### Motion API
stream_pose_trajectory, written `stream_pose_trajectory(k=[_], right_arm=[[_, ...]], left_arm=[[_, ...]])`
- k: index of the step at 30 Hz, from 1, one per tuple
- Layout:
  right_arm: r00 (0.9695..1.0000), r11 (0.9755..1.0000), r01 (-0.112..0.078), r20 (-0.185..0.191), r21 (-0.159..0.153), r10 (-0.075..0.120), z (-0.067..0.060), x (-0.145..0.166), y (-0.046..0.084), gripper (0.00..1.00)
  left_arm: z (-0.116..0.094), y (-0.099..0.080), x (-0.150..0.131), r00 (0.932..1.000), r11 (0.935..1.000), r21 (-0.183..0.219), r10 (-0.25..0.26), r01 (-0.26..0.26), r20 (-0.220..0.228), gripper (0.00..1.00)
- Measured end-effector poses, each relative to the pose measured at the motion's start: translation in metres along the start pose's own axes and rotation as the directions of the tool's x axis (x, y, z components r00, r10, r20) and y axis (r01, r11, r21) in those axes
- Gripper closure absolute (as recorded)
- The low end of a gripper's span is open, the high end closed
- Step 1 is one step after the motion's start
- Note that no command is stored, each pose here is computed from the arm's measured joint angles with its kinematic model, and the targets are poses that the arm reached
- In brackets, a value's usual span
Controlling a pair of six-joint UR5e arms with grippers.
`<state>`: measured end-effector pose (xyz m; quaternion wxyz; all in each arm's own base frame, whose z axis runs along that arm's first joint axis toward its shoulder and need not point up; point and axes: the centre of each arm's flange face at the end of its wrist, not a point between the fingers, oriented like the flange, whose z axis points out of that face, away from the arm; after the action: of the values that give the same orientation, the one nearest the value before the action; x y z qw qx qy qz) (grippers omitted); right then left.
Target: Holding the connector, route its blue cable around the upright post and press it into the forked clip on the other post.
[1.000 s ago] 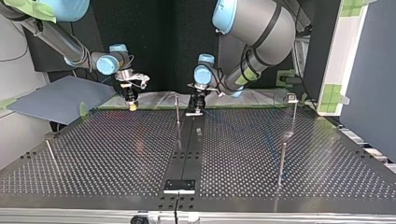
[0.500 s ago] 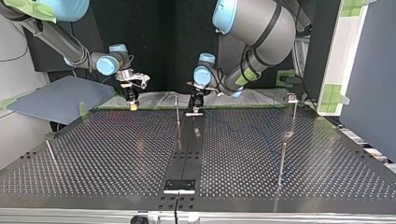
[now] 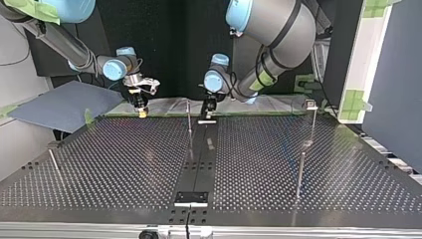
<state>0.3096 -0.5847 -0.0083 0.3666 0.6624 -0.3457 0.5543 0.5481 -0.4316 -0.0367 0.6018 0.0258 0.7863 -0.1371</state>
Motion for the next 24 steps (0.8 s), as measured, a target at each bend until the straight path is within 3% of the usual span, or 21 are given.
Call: stream_pose_trajectory(k=[12,18,24], right_arm=[[1.0,1.0,-0.001,0.004,0.001,0.001,0.0,0.0,0.0,1.0],[0.9999,1.0,-0.001,0.014,0.003,0.001,-0.001,-0.001,0.0,1.0],[0.9997,1.0,-0.002,0.024,0.004,0.002,-0.002,-0.002,-0.001,1.0]], left_arm=[[-0.036,-0.014,-0.015,0.9957,0.9974,0.071,0.021,-0.014,-0.091,0.0],[-0.047,-0.018,-0.011,0.9881,0.9939,0.11,0.022,-0.005,-0.153,0.0],[-0.058,-0.019,-0.004,0.9757,0.9893,0.145,0.018,0.014,-0.218,0.0]])
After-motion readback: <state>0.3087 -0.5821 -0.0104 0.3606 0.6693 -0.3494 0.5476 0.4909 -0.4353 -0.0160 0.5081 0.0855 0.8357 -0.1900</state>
